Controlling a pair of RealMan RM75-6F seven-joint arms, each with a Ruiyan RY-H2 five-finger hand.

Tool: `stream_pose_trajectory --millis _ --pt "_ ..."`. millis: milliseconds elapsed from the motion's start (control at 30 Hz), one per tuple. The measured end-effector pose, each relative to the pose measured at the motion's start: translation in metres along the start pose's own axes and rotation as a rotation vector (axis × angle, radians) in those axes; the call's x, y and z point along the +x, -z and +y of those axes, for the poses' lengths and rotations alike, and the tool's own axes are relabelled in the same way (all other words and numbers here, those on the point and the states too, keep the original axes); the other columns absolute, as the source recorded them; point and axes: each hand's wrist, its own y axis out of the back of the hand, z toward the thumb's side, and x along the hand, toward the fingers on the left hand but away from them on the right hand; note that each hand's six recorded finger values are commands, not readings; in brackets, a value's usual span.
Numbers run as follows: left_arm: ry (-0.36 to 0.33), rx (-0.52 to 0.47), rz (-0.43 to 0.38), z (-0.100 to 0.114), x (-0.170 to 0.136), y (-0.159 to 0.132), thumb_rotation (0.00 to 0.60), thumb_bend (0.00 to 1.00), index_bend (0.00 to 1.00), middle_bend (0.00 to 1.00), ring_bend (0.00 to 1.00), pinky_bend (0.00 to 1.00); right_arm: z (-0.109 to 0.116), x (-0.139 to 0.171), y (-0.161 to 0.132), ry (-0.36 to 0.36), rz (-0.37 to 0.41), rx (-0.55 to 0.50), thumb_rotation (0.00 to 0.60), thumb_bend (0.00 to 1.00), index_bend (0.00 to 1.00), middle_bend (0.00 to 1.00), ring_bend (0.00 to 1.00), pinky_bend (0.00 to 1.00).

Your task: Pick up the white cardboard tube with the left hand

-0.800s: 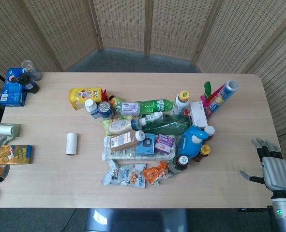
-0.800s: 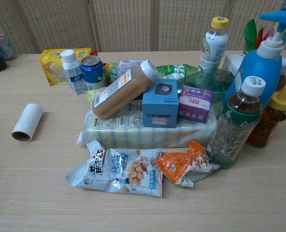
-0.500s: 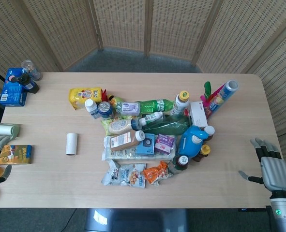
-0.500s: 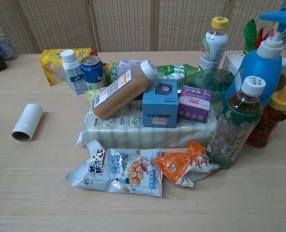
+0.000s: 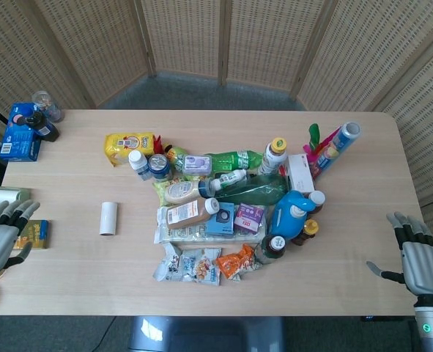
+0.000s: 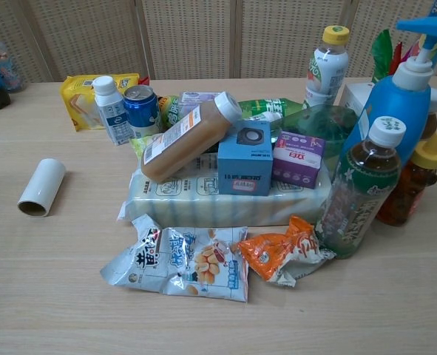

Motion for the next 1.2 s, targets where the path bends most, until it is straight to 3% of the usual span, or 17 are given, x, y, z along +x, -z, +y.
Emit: stream_pose_trajectory --millis 167,467,800,1200 --pt "0.042 0.084 -0.051 -0.026 0.034 -0.014 0.600 0.49 0.00 0.00 0.00 0.00 0.005 0.002 0.003 0.010 -0.016 0.007 0.495 0.03 0.00 0.00 0.00 0.00" --pt "0.068 0.177 -0.143 -0.052 0.082 -0.047 0.600 0.49 0.00 0.00 0.00 0.00 0.011 0.012 0.016 0.021 -0.065 0.018 0.495 0.04 0.00 0.00 0.00 0.00" --pt "0.040 0.292 -0.208 -0.071 0.116 -0.078 0.600 0.45 0.00 0.00 0.00 0.00 0.019 0.020 0.027 0.038 -0.102 0.016 0.497 0.03 0.00 0.00 0.00 0.00" --pt "-0.010 0.346 -0.275 -0.080 0.141 -0.121 0.600 0.45 0.00 0.00 0.00 0.00 0.022 0.027 0.037 0.053 -0.123 0.004 0.497 0.04 0.00 0.00 0.00 0.00"
